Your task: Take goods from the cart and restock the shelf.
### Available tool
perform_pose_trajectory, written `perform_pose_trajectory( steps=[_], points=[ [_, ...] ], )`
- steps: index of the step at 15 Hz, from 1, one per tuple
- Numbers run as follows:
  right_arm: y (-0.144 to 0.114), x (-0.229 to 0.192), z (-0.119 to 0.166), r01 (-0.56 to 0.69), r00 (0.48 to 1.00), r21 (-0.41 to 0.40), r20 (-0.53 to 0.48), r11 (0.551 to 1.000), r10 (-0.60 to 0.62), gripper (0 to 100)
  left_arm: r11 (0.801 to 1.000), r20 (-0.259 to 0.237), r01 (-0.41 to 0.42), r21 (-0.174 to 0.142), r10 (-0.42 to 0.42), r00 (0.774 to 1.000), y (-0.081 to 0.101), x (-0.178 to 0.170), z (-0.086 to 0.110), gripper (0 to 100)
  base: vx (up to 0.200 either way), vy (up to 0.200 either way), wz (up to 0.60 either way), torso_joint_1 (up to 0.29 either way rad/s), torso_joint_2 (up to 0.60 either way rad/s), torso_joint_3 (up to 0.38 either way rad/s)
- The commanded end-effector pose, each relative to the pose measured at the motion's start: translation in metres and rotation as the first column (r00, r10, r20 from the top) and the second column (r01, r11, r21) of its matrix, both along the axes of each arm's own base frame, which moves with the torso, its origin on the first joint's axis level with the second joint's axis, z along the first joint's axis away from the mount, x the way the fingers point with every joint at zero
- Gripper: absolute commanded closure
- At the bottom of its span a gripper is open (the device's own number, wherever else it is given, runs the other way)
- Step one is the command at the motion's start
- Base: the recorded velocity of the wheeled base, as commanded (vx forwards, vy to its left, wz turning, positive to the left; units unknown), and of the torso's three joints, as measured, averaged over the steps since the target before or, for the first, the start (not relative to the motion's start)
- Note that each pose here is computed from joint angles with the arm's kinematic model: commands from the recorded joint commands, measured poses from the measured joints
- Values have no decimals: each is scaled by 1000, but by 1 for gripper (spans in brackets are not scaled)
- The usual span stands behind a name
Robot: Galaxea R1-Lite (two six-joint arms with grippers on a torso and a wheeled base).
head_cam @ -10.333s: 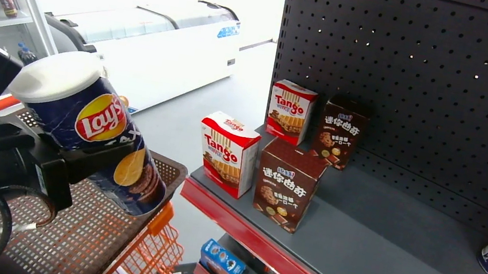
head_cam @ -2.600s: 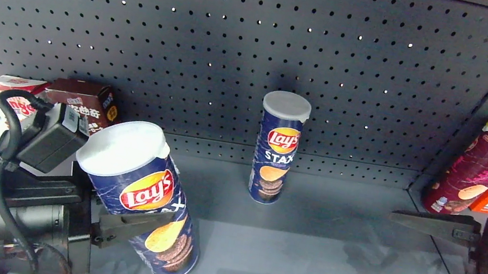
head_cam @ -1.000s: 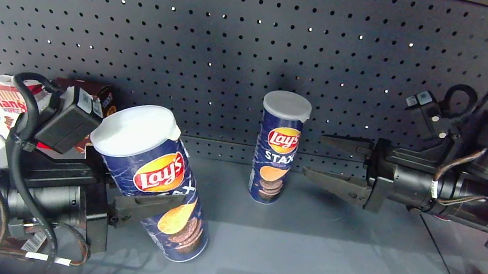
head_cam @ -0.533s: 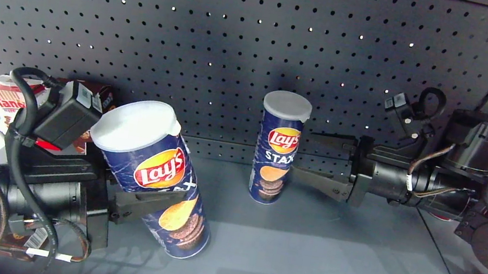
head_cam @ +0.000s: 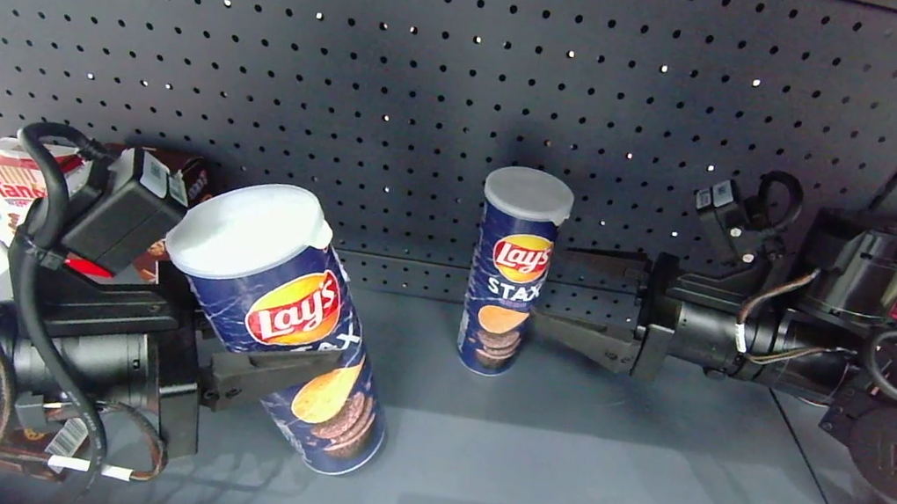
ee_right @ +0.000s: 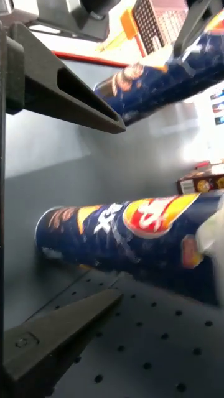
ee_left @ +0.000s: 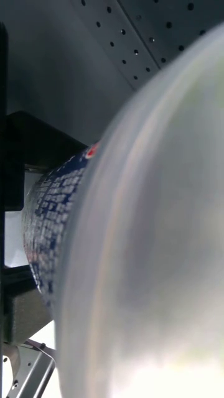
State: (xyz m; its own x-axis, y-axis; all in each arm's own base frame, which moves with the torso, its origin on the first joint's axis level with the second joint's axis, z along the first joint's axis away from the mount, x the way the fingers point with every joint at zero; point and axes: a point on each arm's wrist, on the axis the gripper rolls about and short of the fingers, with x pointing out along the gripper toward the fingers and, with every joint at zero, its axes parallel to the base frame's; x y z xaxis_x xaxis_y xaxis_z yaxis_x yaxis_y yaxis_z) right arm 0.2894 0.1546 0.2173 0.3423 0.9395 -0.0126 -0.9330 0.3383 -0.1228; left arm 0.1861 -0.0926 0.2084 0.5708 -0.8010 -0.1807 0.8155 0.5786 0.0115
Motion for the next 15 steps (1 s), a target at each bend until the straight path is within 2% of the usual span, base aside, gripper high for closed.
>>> perform_pose_trajectory(
  steps=[1, 15],
  points=[
    [2, 8, -10, 3, 1000, -8, -16, 1000, -3, 0, 1000, 0, 0, 0, 0, 1000, 0, 1, 0, 100, 0, 0, 0, 0, 0, 0],
    [19, 43, -34, -12, 1000, -14, 2, 1000, 12, 0, 1000, -14, 2, 6, -2, 1000, -2, 4, -3, 100, 0, 0, 0, 0, 0, 0]
  ],
)
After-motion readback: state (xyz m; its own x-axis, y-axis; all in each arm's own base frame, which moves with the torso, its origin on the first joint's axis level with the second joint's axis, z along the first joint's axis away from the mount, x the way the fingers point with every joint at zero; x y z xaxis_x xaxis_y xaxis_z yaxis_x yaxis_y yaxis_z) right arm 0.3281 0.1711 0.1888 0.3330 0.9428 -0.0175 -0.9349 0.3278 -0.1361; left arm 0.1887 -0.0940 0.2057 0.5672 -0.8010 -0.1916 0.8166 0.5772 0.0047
